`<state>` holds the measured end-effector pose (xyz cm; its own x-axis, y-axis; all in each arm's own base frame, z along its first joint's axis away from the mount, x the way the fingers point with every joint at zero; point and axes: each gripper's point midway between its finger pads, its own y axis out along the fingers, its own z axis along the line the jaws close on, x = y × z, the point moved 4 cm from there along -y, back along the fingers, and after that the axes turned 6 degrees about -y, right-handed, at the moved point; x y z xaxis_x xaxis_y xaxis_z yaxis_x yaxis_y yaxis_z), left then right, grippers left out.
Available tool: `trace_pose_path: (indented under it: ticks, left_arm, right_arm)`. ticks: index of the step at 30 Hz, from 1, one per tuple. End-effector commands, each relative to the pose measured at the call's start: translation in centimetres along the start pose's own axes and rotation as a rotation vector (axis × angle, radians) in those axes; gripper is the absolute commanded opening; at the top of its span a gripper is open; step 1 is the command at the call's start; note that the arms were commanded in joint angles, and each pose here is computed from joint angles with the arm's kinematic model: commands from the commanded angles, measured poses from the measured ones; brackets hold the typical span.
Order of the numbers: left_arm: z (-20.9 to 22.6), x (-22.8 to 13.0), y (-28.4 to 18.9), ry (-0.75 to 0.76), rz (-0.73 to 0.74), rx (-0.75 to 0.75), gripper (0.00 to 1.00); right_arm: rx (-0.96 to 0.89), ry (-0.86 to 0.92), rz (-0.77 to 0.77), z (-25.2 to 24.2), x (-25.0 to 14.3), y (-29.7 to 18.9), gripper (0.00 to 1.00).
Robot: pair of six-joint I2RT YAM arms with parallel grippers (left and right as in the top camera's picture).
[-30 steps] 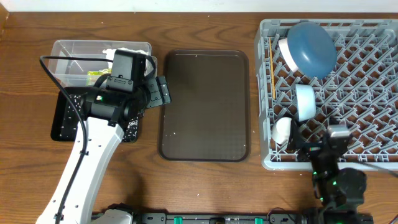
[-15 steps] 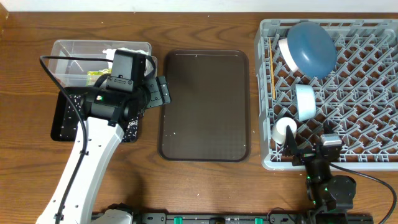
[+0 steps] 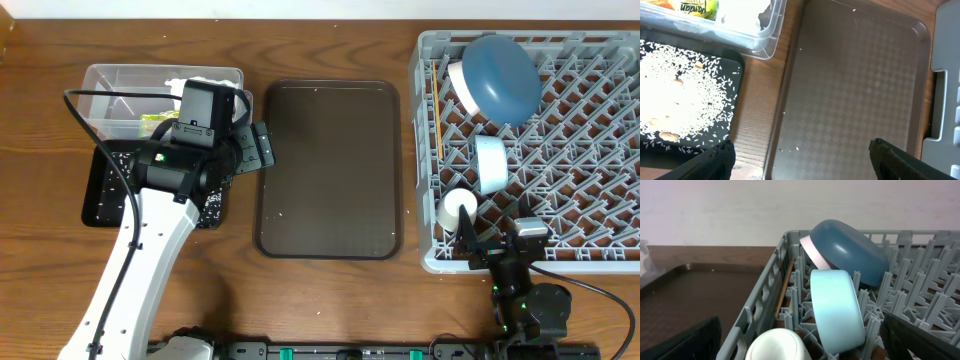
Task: Sort waste into correct bins and load items into the dishwasher rack
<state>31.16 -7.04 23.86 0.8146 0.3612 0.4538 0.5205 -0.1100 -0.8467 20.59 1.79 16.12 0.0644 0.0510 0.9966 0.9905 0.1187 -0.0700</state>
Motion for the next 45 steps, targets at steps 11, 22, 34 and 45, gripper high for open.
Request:
trace_pose_path:
  ticks: [11,22,34,45]
  left_arm:
    - [0.0,0.2,-0.1,0.004,-0.007,0.003,0.88]
    - [1.3,1.1,0.0,0.088,-0.201,-0.061,0.88]
    - [7.8,-3.9,-0.6,0.03,-0.693,-0.267,0.88]
    - [10.6,-8.7,0.8,0.141,-0.89,-0.244,0.88]
  right_arm:
    - [-0.01,-0.012,-0.001,-0.1,0.0,0.0,0.99]
    - [-0.01,-0.012,-0.001,-0.1,0.0,0.0,0.99]
    - [-0.011,-0.012,-0.001,-0.1,0.0,0.0,0.99]
    - [-0.01,-0.012,-0.001,-0.1,0.0,0.0,0.99]
